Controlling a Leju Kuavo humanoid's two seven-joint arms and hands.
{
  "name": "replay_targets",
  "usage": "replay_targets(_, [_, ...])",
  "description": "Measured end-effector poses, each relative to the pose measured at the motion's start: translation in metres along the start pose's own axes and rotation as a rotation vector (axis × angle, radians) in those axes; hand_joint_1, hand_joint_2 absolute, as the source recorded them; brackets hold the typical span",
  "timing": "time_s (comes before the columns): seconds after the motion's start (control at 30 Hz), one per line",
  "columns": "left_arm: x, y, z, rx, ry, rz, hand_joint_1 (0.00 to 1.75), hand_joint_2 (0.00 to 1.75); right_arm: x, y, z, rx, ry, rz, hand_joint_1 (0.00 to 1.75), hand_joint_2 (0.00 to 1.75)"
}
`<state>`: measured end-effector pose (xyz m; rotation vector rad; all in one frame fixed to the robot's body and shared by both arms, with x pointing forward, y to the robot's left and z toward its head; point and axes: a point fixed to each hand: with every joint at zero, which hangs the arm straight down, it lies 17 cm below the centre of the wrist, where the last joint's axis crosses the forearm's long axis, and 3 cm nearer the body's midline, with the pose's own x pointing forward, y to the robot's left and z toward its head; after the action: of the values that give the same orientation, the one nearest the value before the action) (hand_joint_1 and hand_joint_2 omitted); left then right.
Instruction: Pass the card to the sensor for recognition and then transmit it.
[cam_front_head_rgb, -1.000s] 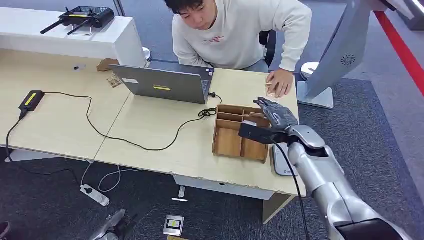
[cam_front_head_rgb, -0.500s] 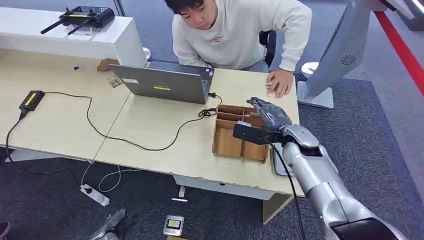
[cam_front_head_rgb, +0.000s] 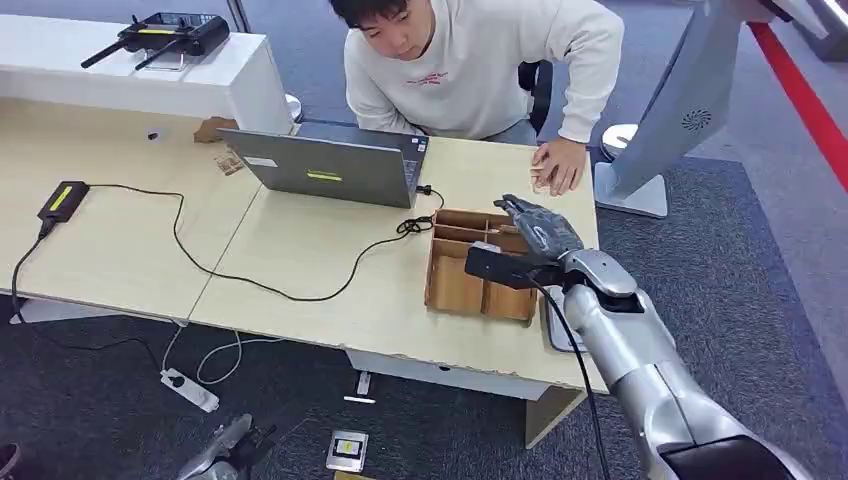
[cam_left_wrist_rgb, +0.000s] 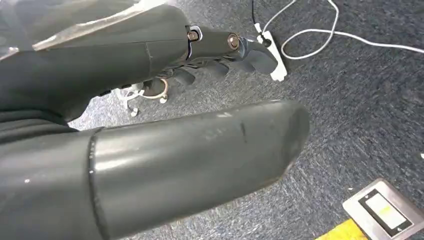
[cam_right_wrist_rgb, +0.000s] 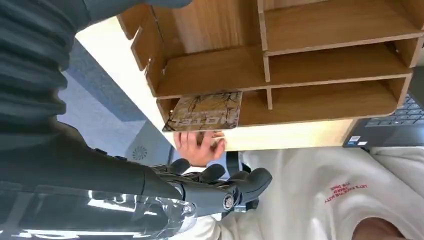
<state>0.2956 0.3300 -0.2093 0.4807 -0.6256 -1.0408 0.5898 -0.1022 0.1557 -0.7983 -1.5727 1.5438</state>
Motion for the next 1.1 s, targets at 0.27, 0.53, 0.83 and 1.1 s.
replay_targets(0.27, [0.0006, 0.0012, -0.0005, 0.001, -0.001, 0.000, 0.00, 0.00, -0.0006, 0.0007, 0.0003, 0.003, 0.001, -0.003, 0.00, 1.75])
replay_targets(0.53, [0.0015, 0.0029, -0.0010, 0.003, -0.002, -0.002, 0.00, 0.00, -0.0031, 0.0012, 0.0010, 0.004, 0.007, -0.006, 0.84, 1.75])
replay_targets(0.83, [0.0010, 0.0024, -0.0010, -0.002, 0.002, -0.005, 0.00, 0.00, -0.0059, 0.0039, 0.0025, 0.008, 0.018, -0.009, 0.00, 0.00])
replay_targets(1.1, [0.0005, 0.0025, -0.0010, -0.001, 0.004, -0.005, 0.00, 0.00, -0.0083, 0.0055, 0.0045, -0.003, 0.020, 0.008, 0.00, 1.75])
